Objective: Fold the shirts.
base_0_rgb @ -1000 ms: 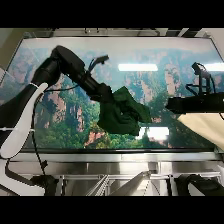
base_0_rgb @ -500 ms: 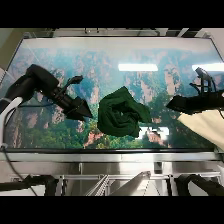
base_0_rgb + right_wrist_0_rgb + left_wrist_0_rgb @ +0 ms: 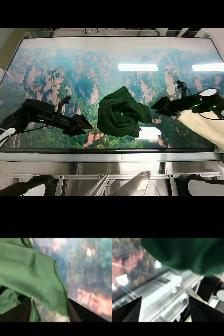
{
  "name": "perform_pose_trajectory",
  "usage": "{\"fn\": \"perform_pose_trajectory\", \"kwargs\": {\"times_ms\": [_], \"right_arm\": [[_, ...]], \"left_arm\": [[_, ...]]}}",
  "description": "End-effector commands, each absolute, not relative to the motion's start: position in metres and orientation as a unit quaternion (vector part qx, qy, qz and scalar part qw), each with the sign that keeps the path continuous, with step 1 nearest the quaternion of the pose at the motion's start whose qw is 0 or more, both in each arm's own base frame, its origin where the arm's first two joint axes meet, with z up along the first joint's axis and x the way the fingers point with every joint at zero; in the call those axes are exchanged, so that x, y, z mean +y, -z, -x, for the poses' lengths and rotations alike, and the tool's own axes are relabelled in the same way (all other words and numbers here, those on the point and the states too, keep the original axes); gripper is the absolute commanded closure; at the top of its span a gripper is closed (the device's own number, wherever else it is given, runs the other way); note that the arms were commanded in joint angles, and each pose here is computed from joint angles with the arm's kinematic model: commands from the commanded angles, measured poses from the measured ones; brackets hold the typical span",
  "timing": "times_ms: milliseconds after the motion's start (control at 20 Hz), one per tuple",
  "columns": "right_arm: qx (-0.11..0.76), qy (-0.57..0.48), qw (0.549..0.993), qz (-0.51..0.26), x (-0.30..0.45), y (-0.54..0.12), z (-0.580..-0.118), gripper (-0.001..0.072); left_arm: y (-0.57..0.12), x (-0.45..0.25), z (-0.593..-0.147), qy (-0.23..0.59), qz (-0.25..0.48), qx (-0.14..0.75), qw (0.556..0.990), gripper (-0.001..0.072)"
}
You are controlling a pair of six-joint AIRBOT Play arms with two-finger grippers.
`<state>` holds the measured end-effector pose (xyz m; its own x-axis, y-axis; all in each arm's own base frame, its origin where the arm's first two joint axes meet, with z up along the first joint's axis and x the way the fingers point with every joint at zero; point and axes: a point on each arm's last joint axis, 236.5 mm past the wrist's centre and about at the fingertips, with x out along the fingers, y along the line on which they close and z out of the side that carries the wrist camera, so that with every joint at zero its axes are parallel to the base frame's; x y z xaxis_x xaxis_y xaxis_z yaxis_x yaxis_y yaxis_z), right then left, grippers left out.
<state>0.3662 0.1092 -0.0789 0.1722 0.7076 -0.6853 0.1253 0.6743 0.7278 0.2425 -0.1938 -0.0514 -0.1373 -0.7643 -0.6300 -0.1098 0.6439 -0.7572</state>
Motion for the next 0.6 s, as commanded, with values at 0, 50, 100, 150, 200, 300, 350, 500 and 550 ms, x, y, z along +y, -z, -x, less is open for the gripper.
{"fn": "perform_pose_trajectory", "kwargs": {"times_ms": [0,50,100,150,200,300,350,500,550], "right_arm": [[0.622,-0.226,0.656,-0.363,0.125,0.105,-0.37,0.0206],[0.627,-0.227,0.651,-0.363,0.127,0.11,-0.369,0.0206],[0.631,-0.228,0.647,-0.362,0.13,0.114,-0.367,0.0207],[0.635,-0.228,0.644,-0.362,0.132,0.116,-0.366,0.0207],[0.638,-0.23,0.641,-0.36,0.134,0.119,-0.364,0.0207],[0.639,-0.234,0.639,-0.358,0.141,0.119,-0.363,0.0208],[0.639,-0.237,0.641,-0.353,0.145,0.119,-0.363,0.0208],[0.638,-0.25,0.642,-0.344,0.161,0.119,-0.362,0.0353],[0.633,-0.257,0.642,-0.347,0.167,0.115,-0.363,0.041]], "left_arm": [[0.077,-0.214,-0.256,0.278,0.322,0.701,0.572,0.0103],[0.083,-0.218,-0.259,0.281,0.317,0.706,0.567,0.0104],[0.089,-0.221,-0.263,0.281,0.316,0.712,0.561,0.0104],[0.096,-0.222,-0.268,0.278,0.317,0.717,0.555,0.0104],[0.101,-0.223,-0.271,0.277,0.319,0.721,0.549,0.0105],[0.106,-0.232,-0.28,0.282,0.325,0.723,0.54,0.0212],[0.108,-0.238,-0.284,0.289,0.319,0.722,0.542,0.0229],[0.109,-0.257,-0.294,0.31,0.296,0.72,0.545,0.023],[0.111,-0.264,-0.297,0.315,0.29,0.72,0.547,0.0278]]}}
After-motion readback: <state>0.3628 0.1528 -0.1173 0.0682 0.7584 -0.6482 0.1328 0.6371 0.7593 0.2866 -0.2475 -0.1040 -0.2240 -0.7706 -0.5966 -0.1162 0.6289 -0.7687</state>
